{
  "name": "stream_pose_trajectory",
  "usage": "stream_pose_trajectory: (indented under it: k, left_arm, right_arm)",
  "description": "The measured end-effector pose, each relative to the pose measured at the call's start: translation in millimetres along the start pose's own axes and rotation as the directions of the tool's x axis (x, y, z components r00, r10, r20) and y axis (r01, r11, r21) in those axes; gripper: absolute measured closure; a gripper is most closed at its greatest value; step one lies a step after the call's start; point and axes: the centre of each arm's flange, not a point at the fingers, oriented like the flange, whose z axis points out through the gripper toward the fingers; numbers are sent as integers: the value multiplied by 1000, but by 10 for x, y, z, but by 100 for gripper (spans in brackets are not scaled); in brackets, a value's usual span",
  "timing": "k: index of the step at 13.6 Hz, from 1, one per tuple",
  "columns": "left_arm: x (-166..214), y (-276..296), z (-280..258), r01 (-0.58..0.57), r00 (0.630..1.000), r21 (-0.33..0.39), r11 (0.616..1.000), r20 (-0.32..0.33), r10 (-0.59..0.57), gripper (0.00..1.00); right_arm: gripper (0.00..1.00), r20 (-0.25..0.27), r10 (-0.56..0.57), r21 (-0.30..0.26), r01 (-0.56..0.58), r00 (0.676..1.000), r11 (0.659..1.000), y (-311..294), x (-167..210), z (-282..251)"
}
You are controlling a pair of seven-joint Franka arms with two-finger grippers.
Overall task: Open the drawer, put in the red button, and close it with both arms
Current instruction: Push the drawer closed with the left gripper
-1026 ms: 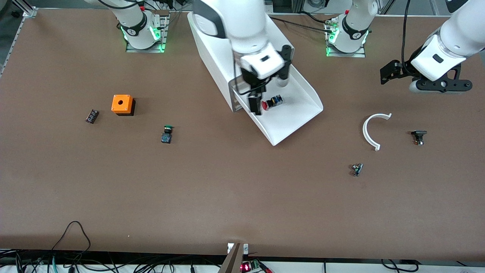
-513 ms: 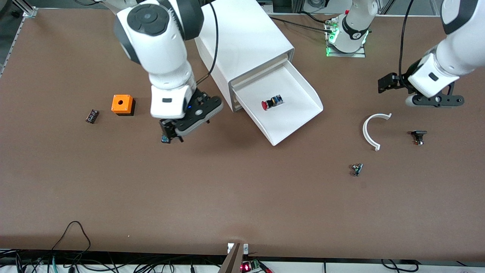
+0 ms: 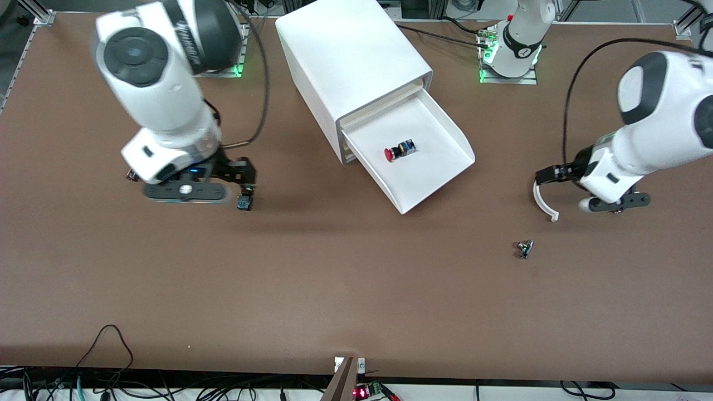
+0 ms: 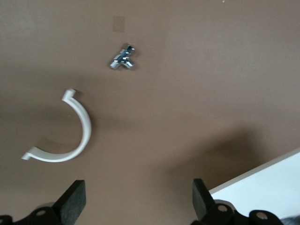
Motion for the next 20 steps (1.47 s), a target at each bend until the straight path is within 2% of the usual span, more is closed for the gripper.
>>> stream_pose_trajectory:
  k: [3, 6, 8, 12, 16, 18, 20]
  left_arm:
    - [-78, 815, 526, 176, 984, -43, 984, -35, -177, 0]
    - [-101, 1269, 1262, 265, 962, -99, 959, -45, -270, 0]
    - [-198, 1382, 1541, 280, 958, -102, 954, -39, -285, 0]
    - [-501, 1501, 1823, 248, 969, -52, 967, -7, -249, 0]
    - [-799, 1702, 1794, 194, 981, -54, 980, -21, -195, 0]
    - [-1393, 2039, 1976, 90, 996, -21, 996, 22, -90, 0]
    - [-1944, 2299, 2141, -4, 999, 11, 1000, 47, 3, 0]
  right_arm:
    - [0, 19, 116, -32, -115, 993, 993, 701, 173, -48]
    - [0, 56, 183, 23, -185, 981, 982, 1092, 236, -59]
    - [0, 67, 157, 37, -159, 985, 987, 1276, 235, 14]
    - [0, 58, 77, 50, -80, 995, 996, 1762, 152, 204]
    - [0, 52, 81, 47, -84, 995, 995, 1951, 115, 168]
    - [0, 47, 41, 45, -43, 998, 998, 2119, 141, 185]
    - [0, 39, -50, 71, 47, 998, 996, 2309, 168, 216]
